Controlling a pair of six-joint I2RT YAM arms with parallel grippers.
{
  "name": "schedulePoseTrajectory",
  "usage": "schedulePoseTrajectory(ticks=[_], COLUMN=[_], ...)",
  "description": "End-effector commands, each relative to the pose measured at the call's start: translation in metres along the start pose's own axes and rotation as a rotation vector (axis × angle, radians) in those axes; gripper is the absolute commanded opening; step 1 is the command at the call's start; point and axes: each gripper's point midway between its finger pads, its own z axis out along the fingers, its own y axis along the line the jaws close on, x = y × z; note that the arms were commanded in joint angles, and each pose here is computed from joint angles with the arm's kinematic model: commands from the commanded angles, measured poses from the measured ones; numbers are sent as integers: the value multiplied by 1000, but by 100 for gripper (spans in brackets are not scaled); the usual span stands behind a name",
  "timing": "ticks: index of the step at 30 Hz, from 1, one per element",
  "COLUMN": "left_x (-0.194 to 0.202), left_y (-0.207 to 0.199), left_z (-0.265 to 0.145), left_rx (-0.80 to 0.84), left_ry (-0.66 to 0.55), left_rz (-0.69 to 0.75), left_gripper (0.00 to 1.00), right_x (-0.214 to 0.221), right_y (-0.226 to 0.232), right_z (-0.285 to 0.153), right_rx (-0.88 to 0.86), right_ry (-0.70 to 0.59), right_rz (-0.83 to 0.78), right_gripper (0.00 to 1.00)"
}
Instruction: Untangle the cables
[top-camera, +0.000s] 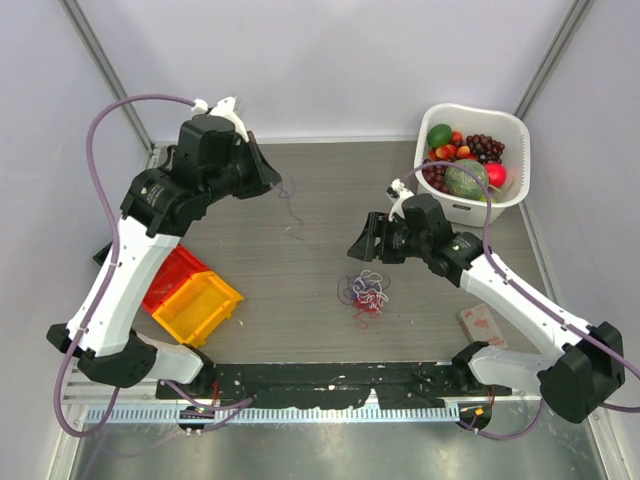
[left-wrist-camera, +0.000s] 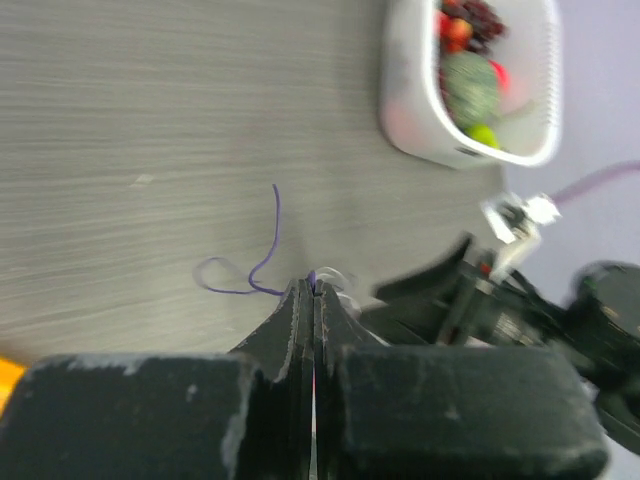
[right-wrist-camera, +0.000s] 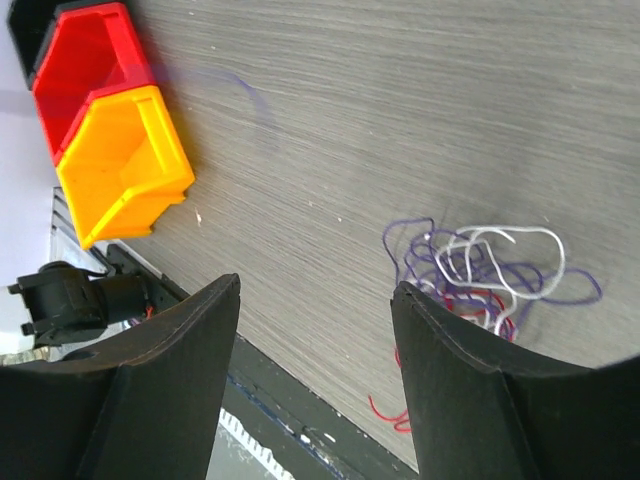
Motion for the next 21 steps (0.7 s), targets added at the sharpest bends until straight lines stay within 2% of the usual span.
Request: schedulePoseTrajectory(ticks=[1, 4, 8, 16, 21], left_x=[-23, -25, -25, -12, 3], left_y=[66, 93, 112, 133, 147], left_z=[-29, -45, -60, -91, -107], left_rx=[-330, -446, -516, -565, -591], left_ry=[-103, -131, -166, -202, -220], left_rz=[81, 80, 76, 33, -3], left_gripper=[0, 0, 0, 0, 0], right_x=[3, 7, 3, -6, -6], right_y=[-5, -8, -8, -3, 4], right_z=[-18, -23, -23, -22, -24], right_rx=[37, 58, 73, 77, 47], right_ry=[-29, -7, 12, 88, 101], right_rz=[1, -17, -53, -172, -185], right_gripper=[67, 67, 67, 67, 67])
